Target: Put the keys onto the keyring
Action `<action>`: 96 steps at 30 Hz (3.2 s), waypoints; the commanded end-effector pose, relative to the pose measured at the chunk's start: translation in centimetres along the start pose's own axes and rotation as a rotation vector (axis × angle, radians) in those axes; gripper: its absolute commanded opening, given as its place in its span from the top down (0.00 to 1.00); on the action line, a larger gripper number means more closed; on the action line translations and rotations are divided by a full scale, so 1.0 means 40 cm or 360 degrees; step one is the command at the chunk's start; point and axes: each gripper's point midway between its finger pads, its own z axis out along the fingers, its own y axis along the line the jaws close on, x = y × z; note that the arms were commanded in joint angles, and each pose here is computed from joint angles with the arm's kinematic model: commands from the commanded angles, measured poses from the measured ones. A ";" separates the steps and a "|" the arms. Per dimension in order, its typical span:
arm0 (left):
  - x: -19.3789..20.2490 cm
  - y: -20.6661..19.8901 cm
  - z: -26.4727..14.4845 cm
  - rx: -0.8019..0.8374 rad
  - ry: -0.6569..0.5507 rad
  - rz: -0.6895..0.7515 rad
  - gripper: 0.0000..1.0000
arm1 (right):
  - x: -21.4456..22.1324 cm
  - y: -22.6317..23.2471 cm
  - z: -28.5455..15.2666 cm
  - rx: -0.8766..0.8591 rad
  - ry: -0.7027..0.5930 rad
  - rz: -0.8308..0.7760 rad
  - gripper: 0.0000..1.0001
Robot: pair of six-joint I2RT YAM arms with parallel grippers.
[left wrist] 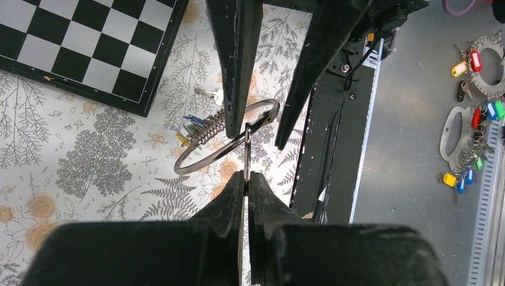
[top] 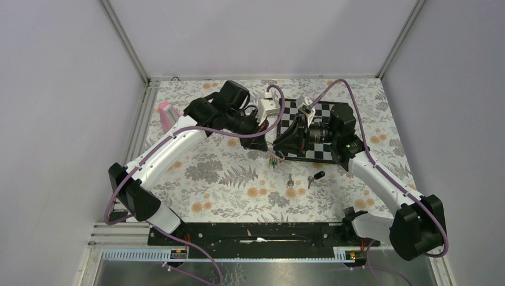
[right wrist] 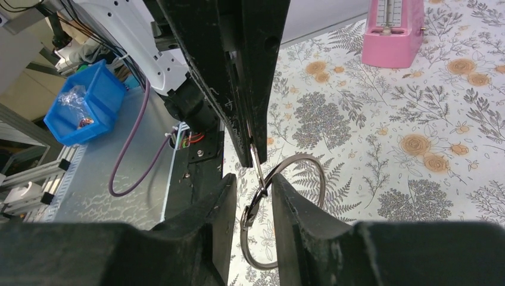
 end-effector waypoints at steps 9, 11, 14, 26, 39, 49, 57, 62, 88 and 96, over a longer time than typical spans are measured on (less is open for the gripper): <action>-0.049 -0.009 -0.008 0.0004 -0.0100 0.0083 1.00 | 0.005 0.002 0.011 -0.0044 -0.0004 -0.0008 0.73; -0.050 -0.009 -0.008 0.0002 -0.0100 0.0087 1.00 | 0.007 0.000 0.011 -0.0040 -0.0003 0.0002 0.74; -0.050 -0.006 -0.008 -0.0009 -0.0097 0.0088 1.00 | 0.009 -0.002 0.011 -0.0037 0.0000 0.0012 0.78; -0.048 0.011 -0.012 -0.0076 -0.0095 0.0106 1.00 | 0.019 -0.020 0.011 0.0033 0.0006 0.0052 0.73; -0.035 0.026 -0.012 -0.0132 -0.0089 0.0129 1.00 | 0.018 -0.027 0.013 0.0051 -0.0002 0.0122 0.68; -0.042 0.034 -0.002 -0.0131 -0.0084 0.0120 1.00 | 0.026 -0.025 0.019 -0.0001 -0.0008 0.0203 0.77; -0.041 0.037 0.001 -0.0134 -0.0076 0.0129 1.00 | 0.022 -0.027 0.019 0.0011 -0.0024 0.0191 0.97; -0.055 0.027 -0.017 -0.0126 -0.0116 0.0284 0.98 | 0.015 -0.035 0.019 0.0059 -0.0097 0.0218 1.00; -0.237 0.074 -0.117 -0.0221 -0.0915 0.0390 0.29 | -0.233 -0.103 -0.043 0.0092 -0.0859 0.0927 1.00; -0.254 0.090 -0.111 -0.0195 -0.0985 0.0255 0.35 | -0.228 -0.106 -0.045 0.0092 -0.0877 0.1009 1.00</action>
